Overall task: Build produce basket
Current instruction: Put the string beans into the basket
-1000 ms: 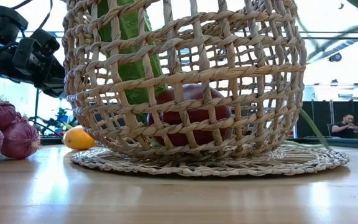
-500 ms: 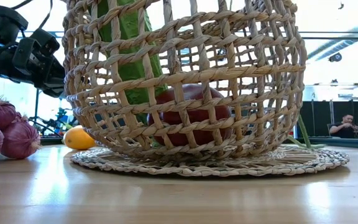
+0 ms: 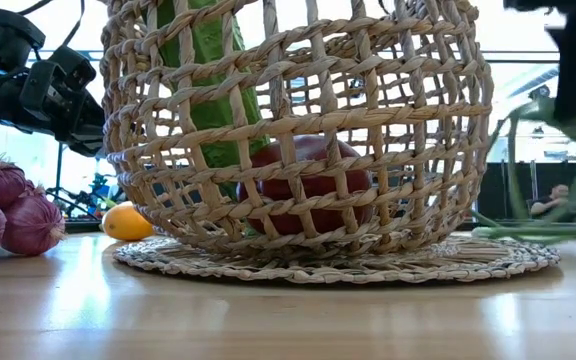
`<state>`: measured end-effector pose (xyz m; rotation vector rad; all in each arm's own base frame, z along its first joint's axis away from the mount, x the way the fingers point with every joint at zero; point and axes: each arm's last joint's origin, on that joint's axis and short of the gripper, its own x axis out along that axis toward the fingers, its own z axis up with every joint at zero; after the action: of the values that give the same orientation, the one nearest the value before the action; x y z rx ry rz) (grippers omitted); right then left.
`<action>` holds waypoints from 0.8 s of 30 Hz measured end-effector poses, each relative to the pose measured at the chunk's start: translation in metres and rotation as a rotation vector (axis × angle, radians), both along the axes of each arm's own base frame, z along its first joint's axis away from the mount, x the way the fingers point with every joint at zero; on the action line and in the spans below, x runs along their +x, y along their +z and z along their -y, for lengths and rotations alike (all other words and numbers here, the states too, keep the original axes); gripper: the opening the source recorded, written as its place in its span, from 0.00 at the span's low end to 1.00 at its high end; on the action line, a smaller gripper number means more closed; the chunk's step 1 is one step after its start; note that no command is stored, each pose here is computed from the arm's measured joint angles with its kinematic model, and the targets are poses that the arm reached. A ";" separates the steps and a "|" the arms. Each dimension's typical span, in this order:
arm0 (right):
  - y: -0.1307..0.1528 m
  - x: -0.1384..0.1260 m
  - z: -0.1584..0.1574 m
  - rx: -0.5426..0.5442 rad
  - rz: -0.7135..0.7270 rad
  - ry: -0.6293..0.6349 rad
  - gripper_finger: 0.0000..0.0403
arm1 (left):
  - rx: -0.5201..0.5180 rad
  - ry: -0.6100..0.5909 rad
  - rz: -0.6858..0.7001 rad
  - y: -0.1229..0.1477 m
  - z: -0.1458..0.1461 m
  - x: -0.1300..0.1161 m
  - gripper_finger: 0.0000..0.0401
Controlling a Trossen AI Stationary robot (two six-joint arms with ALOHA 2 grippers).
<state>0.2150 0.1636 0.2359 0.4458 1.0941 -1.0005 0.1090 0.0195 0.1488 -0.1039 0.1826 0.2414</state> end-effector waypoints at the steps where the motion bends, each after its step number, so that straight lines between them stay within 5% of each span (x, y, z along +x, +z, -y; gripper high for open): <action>1: -0.007 0.000 0.002 0.026 -0.003 0.011 0.04 | 0.000 0.000 0.000 0.000 0.000 0.000 0.00; 5: -0.032 0.002 0.014 0.138 0.003 0.056 0.04 | 0.000 -0.001 -0.001 0.000 0.000 0.000 0.00; 13: -0.057 -0.008 0.040 0.112 -0.042 0.009 0.09 | 0.000 0.000 0.000 0.000 0.000 0.000 0.00; 19: -0.043 -0.010 0.043 0.149 -0.004 0.033 0.24 | 0.000 0.000 0.000 0.000 0.000 0.000 0.00; 24: -0.017 -0.010 0.038 0.314 0.019 0.040 0.39 | 0.000 0.000 0.000 0.000 0.000 0.000 0.00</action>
<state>0.2048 0.1252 0.2185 0.6826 1.2432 -0.7896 0.1090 0.0195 0.1488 -0.1042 0.1825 0.2415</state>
